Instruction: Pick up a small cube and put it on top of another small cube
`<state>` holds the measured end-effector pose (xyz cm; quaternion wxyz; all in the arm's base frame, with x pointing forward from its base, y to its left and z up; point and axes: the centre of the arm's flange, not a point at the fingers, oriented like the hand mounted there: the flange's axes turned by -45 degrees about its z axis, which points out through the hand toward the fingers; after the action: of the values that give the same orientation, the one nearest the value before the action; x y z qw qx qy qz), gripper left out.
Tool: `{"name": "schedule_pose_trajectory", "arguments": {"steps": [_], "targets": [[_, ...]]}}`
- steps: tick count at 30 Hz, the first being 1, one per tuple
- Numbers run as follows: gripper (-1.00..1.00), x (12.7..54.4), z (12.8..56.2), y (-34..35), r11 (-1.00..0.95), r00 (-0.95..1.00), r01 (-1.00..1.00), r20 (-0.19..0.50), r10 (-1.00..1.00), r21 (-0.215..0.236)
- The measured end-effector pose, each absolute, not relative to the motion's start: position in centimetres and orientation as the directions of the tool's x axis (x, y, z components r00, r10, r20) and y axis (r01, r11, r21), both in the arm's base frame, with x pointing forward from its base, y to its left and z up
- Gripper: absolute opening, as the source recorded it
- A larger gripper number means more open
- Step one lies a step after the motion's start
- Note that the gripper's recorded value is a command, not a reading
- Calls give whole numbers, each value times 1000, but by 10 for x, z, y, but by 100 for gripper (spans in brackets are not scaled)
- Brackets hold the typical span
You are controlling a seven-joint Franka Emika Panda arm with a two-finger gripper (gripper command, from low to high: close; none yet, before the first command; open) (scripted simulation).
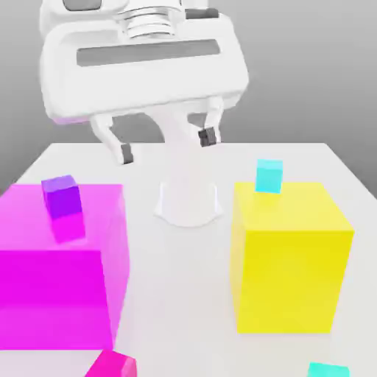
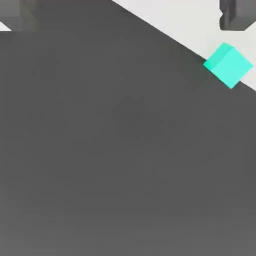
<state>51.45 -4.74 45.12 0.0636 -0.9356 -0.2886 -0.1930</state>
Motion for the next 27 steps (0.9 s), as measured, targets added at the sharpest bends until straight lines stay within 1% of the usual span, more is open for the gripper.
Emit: {"name": "schedule_pose_trajectory", "arguments": {"steps": [6, 12, 17, 21, 25, 26, 27], "targets": [[0, 531, 369, -58, -727, 693, 687, 307, 652, -6], [0, 533, 294, -74, -610, 597, 793, 206, 776, -1], [0, 527, 241, -92, -496, 493, 868, 109, 863, 3], [0, 520, 207, -109, -393, 393, 920, 22, 919, 2], [0, 519, 156, -113, -364, 364, 931, 0, 931, 3], [-100, 519, 143, -113, -364, 364, 931, 0, 931, 2], [-100, 519, 143, -113, -364, 364, 931, 0, 931, 2]]}}
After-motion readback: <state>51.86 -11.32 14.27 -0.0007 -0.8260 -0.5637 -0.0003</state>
